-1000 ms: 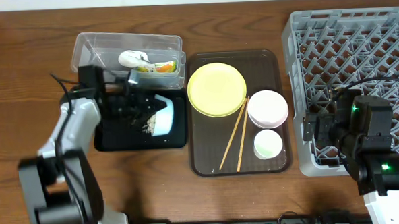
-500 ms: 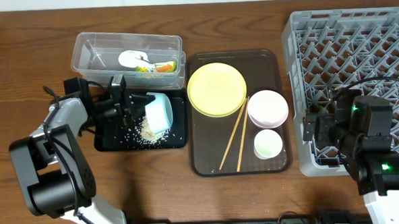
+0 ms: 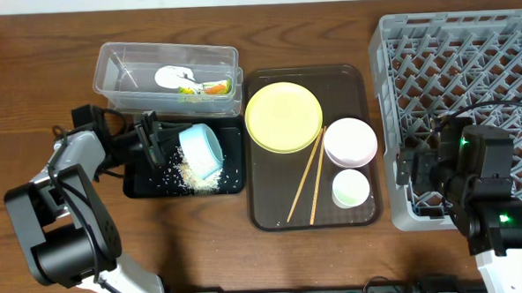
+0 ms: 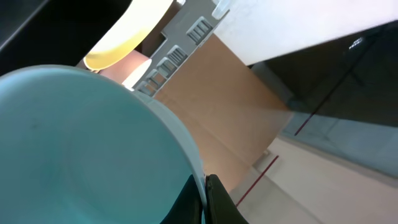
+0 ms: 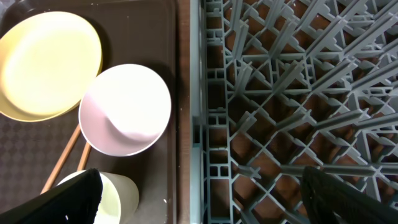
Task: Sort waste into correct bins and load items into the dishwasher rack
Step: 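Lift the blue bowl with the left gripper and tip rice onto the black tray, then return the emptied blue bowl to the brown tray with the left gripper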
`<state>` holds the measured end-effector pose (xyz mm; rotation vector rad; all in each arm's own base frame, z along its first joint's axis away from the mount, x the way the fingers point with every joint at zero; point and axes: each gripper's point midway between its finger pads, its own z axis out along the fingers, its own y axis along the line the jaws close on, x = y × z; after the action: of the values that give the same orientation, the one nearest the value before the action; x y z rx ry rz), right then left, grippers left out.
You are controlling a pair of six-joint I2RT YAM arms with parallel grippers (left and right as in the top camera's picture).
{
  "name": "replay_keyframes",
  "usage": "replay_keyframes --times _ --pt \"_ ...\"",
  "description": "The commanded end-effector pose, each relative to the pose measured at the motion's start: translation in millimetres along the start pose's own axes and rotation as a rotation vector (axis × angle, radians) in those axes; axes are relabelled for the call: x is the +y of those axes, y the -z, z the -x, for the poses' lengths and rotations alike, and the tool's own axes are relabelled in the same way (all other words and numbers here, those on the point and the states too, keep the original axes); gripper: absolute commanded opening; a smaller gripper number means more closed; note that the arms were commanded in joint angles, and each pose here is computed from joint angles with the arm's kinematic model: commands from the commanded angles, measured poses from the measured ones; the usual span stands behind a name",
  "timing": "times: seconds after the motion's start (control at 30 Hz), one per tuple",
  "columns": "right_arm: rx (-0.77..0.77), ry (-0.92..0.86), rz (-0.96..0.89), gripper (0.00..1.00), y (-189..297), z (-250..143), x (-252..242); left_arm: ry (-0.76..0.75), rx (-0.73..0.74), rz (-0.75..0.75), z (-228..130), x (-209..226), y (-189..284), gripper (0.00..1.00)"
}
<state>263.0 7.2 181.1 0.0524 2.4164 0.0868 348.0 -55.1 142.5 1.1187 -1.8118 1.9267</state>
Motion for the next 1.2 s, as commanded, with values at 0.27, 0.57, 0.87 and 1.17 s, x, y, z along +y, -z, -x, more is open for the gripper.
replay_keyframes --times 0.27,0.57,0.87,1.17 --pt "-0.016 0.016 0.013 0.99 4 6 4 -0.362 0.002 -0.03 1 -14 3 0.06" --pt "-0.017 0.016 0.014 0.99 4 6 4 -0.756 -0.102 0.31 -32 -4 -45 0.06" --pt "-0.017 0.016 0.014 0.99 4 6 4 -1.171 -0.256 0.882 -56 61 -119 0.06" --pt "-0.017 0.016 0.014 0.99 4 6 4 -1.412 -0.244 1.18 -63 131 -167 0.06"
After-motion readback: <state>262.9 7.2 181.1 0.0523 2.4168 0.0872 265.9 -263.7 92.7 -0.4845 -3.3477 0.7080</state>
